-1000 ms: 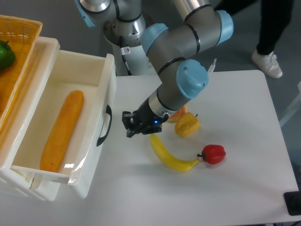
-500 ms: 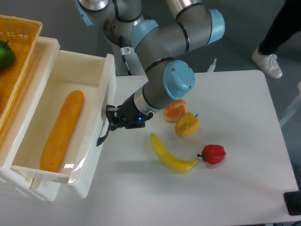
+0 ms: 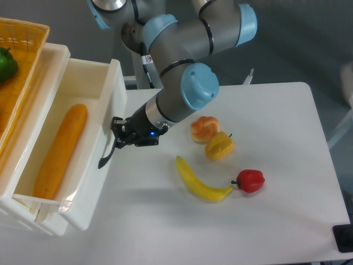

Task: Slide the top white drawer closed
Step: 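Push the drawer front with the gripper into the cabinet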

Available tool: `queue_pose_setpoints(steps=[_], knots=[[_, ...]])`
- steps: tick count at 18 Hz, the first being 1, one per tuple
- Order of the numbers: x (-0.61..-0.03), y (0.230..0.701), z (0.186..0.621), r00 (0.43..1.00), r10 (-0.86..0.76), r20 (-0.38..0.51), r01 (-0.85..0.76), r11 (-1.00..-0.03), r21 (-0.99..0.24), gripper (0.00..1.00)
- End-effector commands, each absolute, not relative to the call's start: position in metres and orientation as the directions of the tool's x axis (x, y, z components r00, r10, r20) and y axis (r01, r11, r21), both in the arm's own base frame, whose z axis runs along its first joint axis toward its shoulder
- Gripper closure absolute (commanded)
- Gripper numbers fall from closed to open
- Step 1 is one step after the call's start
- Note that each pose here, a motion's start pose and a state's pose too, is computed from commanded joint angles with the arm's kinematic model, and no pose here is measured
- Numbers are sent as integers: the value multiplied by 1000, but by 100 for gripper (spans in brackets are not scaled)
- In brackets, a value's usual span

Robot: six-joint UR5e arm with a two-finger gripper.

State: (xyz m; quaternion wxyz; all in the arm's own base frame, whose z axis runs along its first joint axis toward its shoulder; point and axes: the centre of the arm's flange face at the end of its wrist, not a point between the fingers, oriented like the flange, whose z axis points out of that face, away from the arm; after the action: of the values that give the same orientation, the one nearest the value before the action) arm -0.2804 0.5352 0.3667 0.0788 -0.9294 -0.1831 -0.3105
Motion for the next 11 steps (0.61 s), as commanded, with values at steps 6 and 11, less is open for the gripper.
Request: queue_pose_setpoints(steps=[6,11], knots=[[-256,549,363,743,280,608,363,-931,-15,100],[-237,557,363,745,275,608,348,-938,-2,100]])
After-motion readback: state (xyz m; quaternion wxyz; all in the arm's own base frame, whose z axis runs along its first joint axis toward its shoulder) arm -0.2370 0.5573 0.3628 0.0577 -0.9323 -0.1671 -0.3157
